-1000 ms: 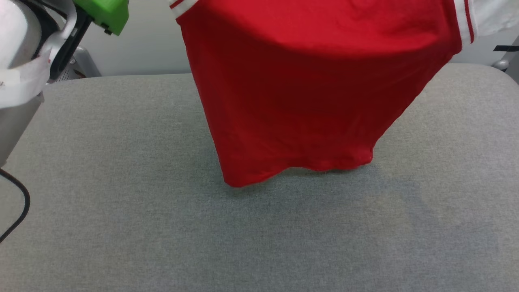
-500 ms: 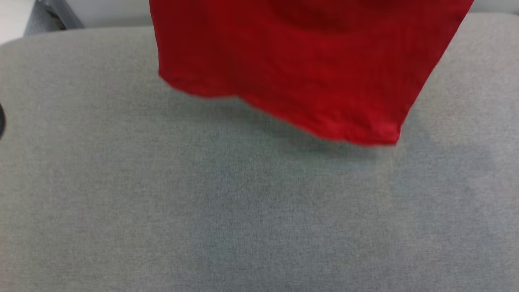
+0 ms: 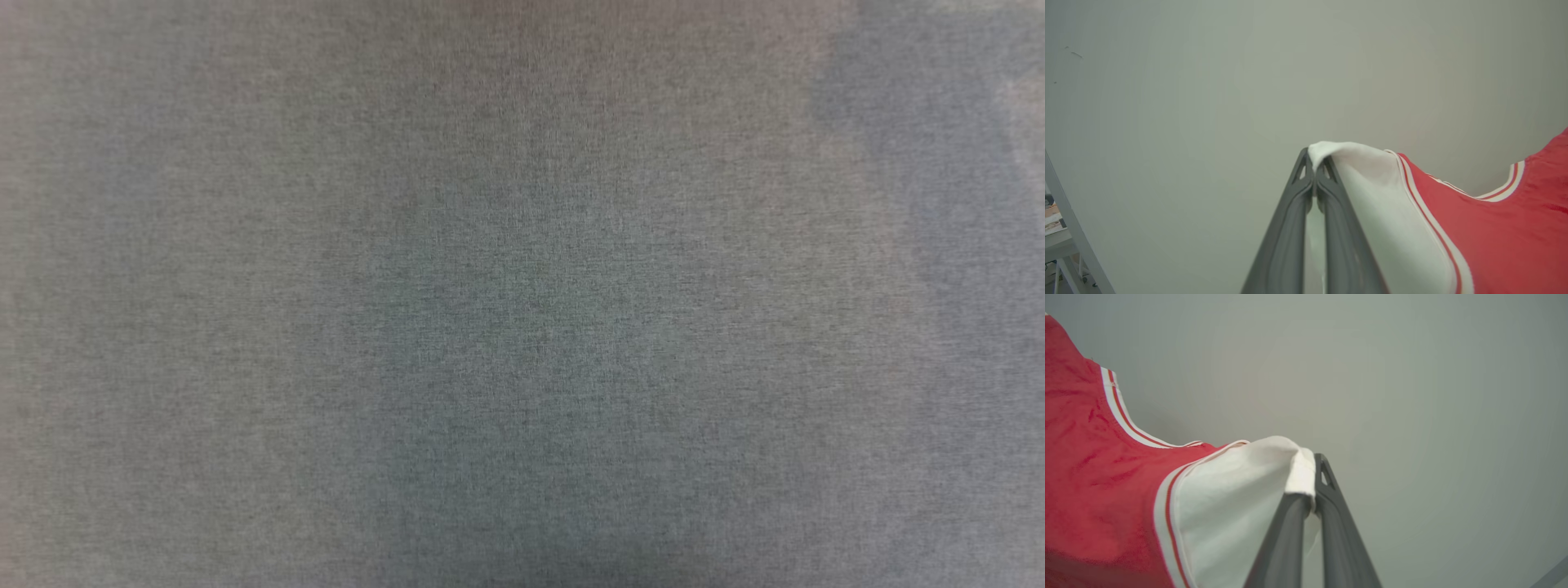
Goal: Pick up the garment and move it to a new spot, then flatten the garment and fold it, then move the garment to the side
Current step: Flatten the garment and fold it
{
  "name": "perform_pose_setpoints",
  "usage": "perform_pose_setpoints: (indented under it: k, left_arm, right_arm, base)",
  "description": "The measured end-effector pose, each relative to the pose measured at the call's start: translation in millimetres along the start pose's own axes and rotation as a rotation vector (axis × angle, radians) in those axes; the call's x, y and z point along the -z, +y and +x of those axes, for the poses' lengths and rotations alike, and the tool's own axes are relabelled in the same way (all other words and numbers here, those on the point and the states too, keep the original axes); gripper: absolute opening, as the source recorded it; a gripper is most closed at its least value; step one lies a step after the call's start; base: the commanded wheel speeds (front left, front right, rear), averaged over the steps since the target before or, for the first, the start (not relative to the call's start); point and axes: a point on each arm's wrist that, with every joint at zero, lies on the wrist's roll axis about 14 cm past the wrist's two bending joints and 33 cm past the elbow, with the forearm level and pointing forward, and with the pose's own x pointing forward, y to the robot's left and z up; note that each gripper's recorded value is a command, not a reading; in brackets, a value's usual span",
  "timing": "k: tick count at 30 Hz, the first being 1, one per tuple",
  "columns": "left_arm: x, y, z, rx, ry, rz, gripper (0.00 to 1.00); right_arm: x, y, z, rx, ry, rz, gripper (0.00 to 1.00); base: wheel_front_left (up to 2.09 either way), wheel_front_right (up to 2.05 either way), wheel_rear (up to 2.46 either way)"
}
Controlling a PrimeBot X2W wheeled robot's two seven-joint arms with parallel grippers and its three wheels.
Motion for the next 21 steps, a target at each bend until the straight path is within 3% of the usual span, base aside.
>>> perform_pose_setpoints:
  k: [5,10,21]
  left_arm:
    - [54.8,-2.0,-4.9,0.001,0.058,-0.028,0.0]
    - [98.6,-7.7,-33.2,0.012,0.135,-0.072,0.0]
    - [153.9,-37.8,-154.6,0.007,0.359,-0.242,0.0]
  right_arm:
    - [55.5,26.1,12.1,-0.055,0.063,0.037,0.0]
    - [94.5,46.2,-1.9,-0.101,0.12,0.075,0.0]
    - [147.6,95.7,-92.1,-0.237,0.262,0.2,0.0]
  base:
    - [0.0,0.0,0.0]
    - [0.0,0.0,0.0]
    - [0.0,0.0,0.0]
